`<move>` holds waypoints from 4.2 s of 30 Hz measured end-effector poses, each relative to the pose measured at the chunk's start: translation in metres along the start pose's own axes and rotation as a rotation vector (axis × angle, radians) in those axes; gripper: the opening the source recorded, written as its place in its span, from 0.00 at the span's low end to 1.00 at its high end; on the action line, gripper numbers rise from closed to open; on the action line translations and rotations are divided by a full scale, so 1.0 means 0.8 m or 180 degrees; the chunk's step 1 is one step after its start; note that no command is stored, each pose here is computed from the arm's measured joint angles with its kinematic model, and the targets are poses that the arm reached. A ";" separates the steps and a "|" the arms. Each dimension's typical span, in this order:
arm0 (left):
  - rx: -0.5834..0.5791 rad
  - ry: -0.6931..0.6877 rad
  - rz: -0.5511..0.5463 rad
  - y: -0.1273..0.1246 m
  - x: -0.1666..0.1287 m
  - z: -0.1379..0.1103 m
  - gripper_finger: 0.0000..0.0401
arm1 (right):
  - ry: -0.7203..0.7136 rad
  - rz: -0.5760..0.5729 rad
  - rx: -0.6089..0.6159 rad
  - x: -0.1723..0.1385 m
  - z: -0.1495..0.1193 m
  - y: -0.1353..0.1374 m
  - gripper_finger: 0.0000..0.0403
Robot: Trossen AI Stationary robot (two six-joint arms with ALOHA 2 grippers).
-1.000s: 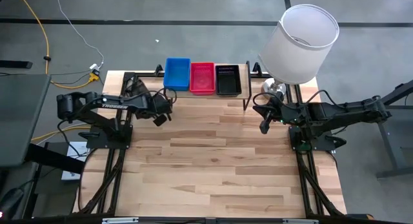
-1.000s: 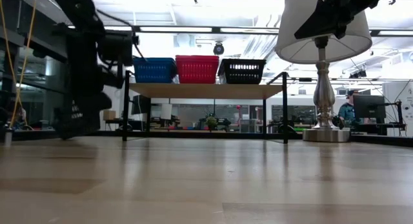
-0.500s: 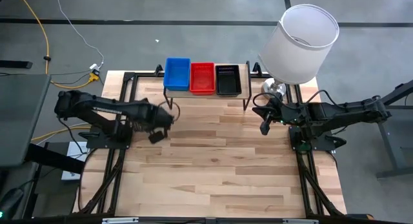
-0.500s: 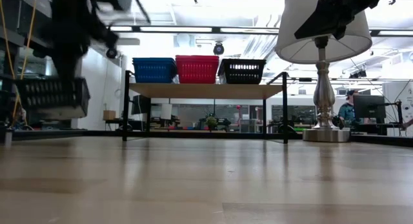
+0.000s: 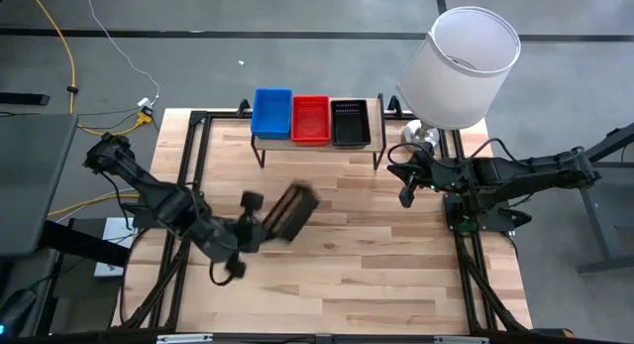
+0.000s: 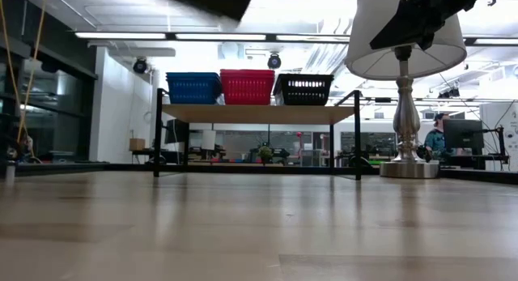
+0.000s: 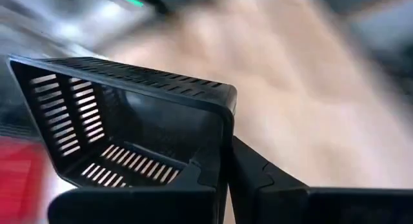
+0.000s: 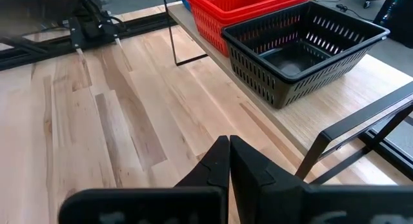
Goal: Stack baskets on shelf by color
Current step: Stack the black bin on top of the black bin on the shelf, then return to Home Position
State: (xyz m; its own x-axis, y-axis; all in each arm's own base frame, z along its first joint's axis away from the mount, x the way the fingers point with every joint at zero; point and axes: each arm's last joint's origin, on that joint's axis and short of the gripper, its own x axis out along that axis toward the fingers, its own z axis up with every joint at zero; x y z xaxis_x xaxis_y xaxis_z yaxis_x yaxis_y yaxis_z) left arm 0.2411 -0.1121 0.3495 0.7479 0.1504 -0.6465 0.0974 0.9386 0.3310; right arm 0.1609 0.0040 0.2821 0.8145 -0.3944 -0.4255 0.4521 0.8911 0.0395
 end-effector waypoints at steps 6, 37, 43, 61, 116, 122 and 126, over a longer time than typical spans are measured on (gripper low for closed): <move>0.0508 -0.0266 0.1654 0.055 0.010 0.031 0.00 | -0.0001 0.0000 0.0024 0.000 0.000 0.000 0.00; -0.0288 0.0372 0.2246 0.231 0.236 0.068 0.00 | 0.0093 -0.0182 -0.0084 0.013 -0.004 0.004 0.00; -0.0425 0.0396 0.2083 0.254 0.239 0.054 0.01 | 0.0092 -0.0181 -0.0084 0.012 -0.004 0.004 0.00; -0.0486 0.0516 0.1756 0.266 0.242 0.038 0.04 | 0.0111 -0.0188 -0.0096 0.012 -0.005 0.004 0.00; -0.1252 -0.2043 0.0764 0.078 0.020 -0.194 0.01 | -0.0055 -0.0130 0.0012 0.012 0.002 0.006 0.00; -0.1179 -0.2219 0.0711 0.071 0.015 -0.219 0.00 | -0.0013 -0.0019 0.0057 0.013 0.001 0.007 0.00; -0.1180 -0.2367 0.0661 0.065 0.018 -0.239 0.00 | -0.0014 -0.0019 0.0183 0.013 0.001 0.007 0.00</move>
State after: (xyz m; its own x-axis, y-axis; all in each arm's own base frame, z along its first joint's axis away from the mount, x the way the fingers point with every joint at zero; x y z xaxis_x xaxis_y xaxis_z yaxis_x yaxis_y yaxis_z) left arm 0.1316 -0.0022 0.2261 0.9757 0.2095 0.0641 -0.2135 0.9749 0.0628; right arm 0.1721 0.0050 0.2791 0.8133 -0.4006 -0.4220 0.4769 0.8745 0.0888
